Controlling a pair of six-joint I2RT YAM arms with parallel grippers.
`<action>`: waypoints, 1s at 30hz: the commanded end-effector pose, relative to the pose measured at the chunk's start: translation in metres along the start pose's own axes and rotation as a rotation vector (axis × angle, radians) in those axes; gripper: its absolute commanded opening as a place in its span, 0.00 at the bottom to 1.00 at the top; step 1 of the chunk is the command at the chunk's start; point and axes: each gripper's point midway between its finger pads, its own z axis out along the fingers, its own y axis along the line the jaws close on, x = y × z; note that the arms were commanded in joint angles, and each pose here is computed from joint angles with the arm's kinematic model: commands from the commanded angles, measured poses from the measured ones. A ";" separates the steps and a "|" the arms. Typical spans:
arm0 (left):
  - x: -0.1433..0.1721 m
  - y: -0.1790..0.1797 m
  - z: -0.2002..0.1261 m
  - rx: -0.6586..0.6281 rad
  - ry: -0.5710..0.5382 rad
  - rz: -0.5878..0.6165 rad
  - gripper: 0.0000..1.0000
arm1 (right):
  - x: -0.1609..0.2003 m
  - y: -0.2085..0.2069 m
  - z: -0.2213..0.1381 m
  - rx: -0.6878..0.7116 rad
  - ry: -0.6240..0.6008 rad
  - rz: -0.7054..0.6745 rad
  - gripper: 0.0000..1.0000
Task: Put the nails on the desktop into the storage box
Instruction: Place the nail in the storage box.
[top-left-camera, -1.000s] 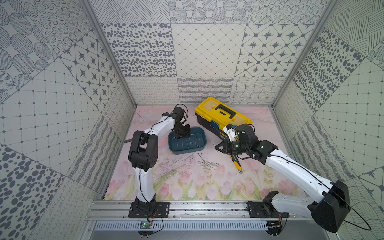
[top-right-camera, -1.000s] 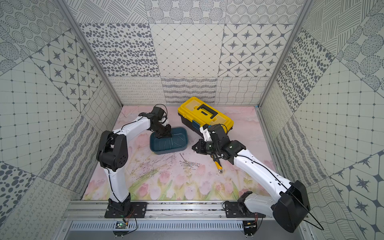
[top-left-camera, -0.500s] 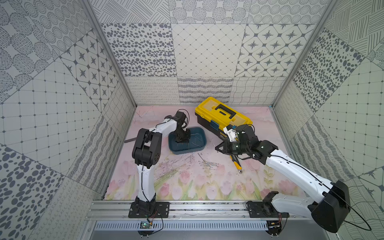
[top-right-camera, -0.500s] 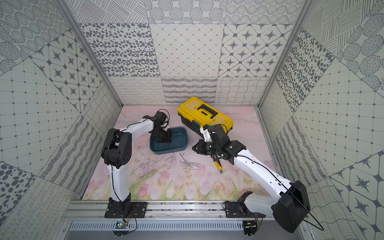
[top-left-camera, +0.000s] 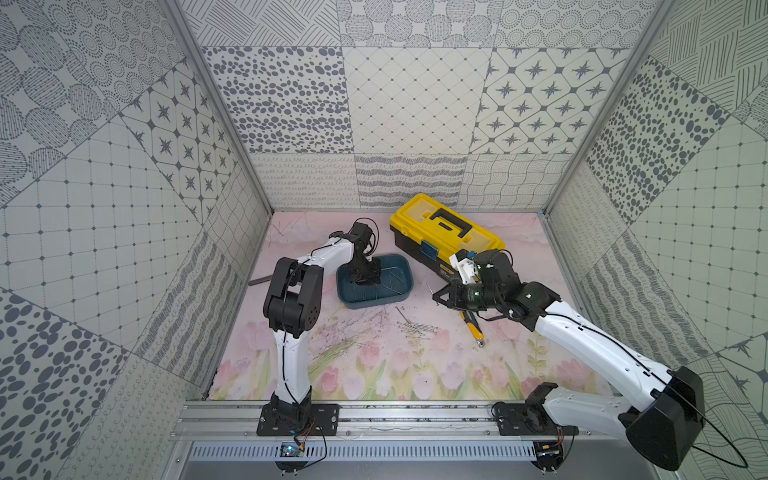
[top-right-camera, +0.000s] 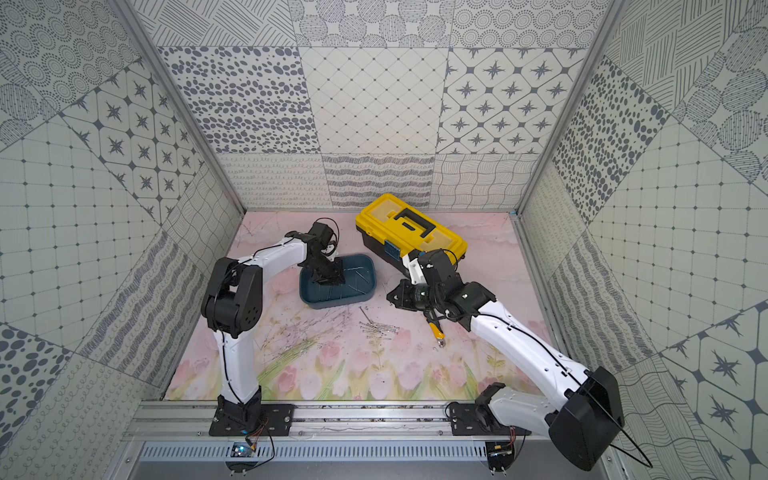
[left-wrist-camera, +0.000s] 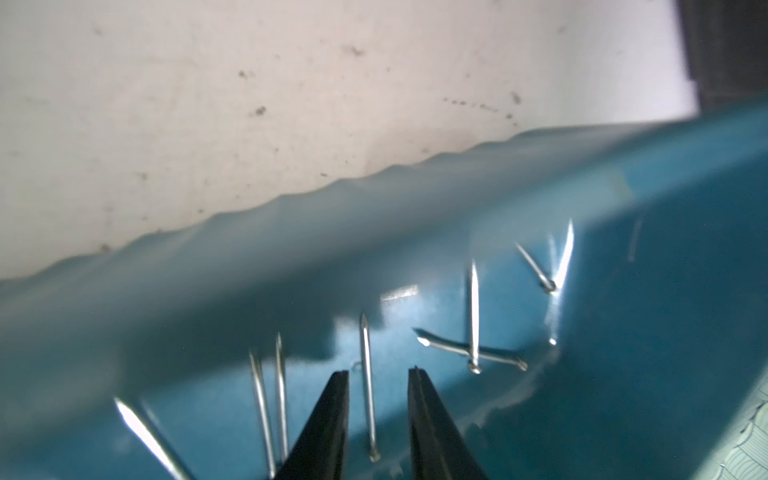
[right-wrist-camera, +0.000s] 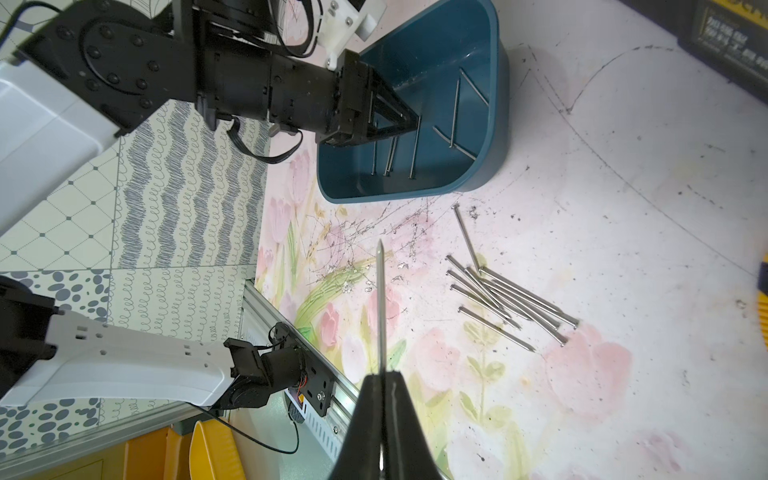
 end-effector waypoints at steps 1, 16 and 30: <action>0.005 -0.016 -0.029 0.048 -0.025 -0.030 0.30 | -0.020 0.016 -0.003 -0.019 -0.052 -0.052 0.00; 0.052 -0.040 -0.157 0.337 -0.206 -0.189 0.35 | -0.064 0.033 0.059 0.033 -0.016 -0.149 0.00; 0.119 -0.044 -0.192 0.483 -0.283 -0.230 0.40 | -0.083 0.019 0.152 0.125 0.049 -0.176 0.00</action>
